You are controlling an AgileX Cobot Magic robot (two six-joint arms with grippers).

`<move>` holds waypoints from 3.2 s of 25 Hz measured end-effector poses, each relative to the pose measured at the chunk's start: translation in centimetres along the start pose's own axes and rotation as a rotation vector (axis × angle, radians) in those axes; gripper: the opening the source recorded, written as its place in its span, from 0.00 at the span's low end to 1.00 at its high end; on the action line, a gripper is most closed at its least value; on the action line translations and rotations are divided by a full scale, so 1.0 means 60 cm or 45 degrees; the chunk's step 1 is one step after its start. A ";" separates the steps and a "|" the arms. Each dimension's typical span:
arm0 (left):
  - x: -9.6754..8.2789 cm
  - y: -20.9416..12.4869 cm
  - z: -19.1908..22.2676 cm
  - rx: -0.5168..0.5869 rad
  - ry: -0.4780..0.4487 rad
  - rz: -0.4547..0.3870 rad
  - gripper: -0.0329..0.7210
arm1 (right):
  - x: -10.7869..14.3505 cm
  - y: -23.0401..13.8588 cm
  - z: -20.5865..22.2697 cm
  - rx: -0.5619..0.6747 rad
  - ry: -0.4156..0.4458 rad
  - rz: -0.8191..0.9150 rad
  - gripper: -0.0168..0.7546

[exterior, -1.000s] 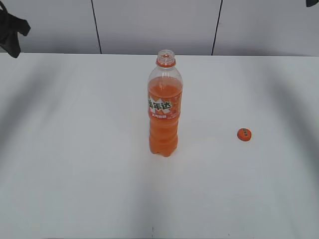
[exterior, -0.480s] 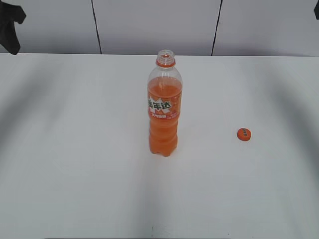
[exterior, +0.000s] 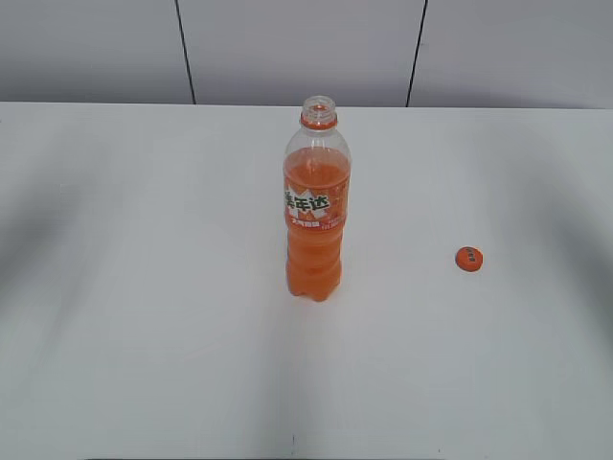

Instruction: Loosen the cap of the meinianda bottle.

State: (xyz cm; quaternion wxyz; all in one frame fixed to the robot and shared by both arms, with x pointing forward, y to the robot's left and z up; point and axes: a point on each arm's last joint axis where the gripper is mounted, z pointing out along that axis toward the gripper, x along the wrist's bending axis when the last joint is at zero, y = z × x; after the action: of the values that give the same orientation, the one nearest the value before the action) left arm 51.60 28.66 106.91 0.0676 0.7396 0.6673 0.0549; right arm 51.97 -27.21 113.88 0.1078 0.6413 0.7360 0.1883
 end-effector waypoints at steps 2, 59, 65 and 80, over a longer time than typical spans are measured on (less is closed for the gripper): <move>-0.002 -0.032 0.004 0.006 -0.001 -0.001 0.53 | 0.002 -0.031 0.002 0.034 0.002 0.004 0.79; -0.040 -0.489 -0.076 -1.136 -0.051 0.026 0.51 | 0.035 -0.501 -0.063 -0.810 -0.050 -0.099 0.63; -0.036 -0.475 -0.093 -1.328 -0.022 0.017 0.51 | 0.035 -0.501 -0.063 -0.809 -0.050 -0.100 0.63; -0.034 -0.473 -0.082 -1.289 -0.003 0.017 0.51 | 0.035 -0.501 -0.063 -0.808 -0.056 -0.117 0.63</move>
State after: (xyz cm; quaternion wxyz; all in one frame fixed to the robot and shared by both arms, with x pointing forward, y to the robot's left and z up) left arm 22.73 29.62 106.88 0.4181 0.6184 0.5524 0.3710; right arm 22.99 -28.87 104.99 0.3267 0.5457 0.6661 0.3896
